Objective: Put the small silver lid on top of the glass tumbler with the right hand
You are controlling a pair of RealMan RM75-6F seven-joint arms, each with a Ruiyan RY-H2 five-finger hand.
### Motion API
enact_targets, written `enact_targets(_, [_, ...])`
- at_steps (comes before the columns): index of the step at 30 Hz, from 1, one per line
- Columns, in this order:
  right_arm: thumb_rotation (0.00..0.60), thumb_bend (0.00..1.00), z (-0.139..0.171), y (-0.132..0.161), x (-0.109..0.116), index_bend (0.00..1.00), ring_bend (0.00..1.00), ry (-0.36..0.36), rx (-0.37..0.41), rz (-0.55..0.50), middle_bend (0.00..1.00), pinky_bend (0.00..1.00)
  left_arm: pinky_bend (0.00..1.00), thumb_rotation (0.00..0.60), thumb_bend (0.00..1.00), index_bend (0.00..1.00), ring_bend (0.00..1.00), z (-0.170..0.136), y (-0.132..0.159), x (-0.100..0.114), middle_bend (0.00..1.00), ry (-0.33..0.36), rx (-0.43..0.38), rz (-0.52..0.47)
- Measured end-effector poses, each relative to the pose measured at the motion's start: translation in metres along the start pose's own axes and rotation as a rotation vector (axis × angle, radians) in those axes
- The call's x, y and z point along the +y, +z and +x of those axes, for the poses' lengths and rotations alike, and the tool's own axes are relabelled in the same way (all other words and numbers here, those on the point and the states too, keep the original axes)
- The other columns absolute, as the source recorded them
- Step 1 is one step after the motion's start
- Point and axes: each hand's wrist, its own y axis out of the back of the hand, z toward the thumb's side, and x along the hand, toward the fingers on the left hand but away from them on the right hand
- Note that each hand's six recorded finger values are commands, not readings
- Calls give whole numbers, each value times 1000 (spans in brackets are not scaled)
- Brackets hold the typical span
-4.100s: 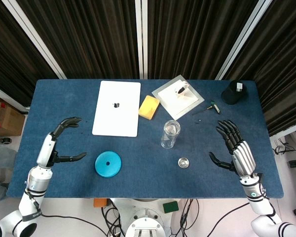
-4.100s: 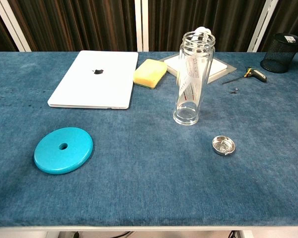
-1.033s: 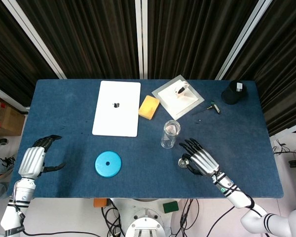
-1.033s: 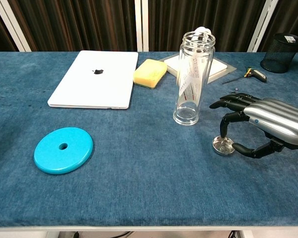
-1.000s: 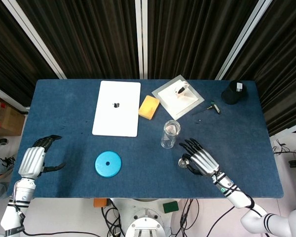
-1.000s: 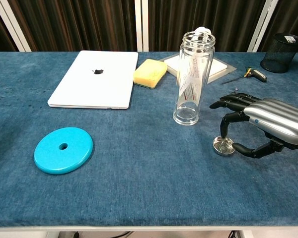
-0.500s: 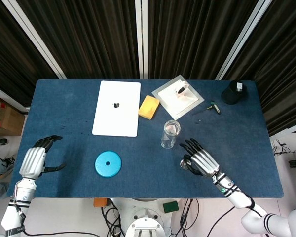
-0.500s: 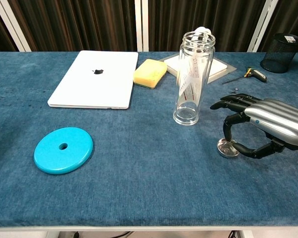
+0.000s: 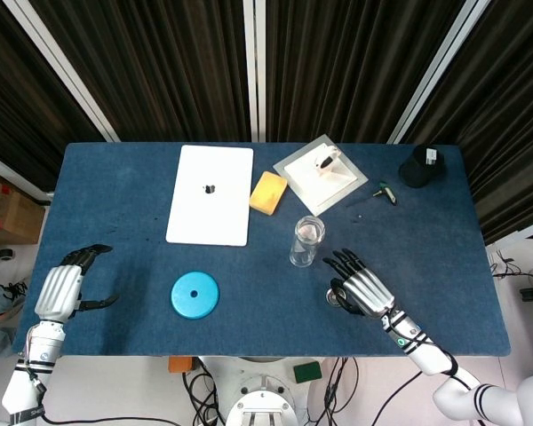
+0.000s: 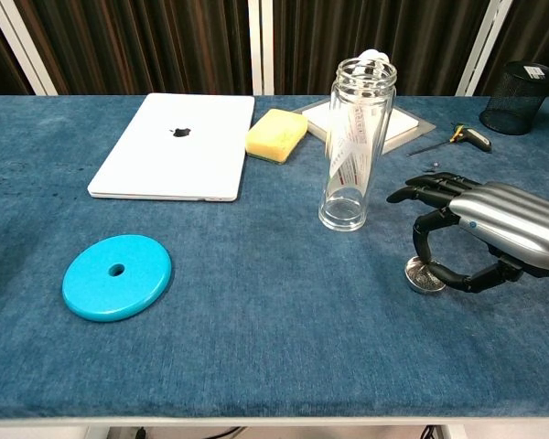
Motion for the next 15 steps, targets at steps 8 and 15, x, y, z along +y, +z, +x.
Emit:
enact_targets(8, [600,435,3,-3,7,586,0,-26,-6,-8,94,0,206,600,35,215,195,-1,-1,0,216,-1,1,1])
enact_targets(15, [600,436,16,-20,37,603,0,-124,-47,-33,95,0,206,600,34,215,195,-1,-2,1,216,-1,4,1])
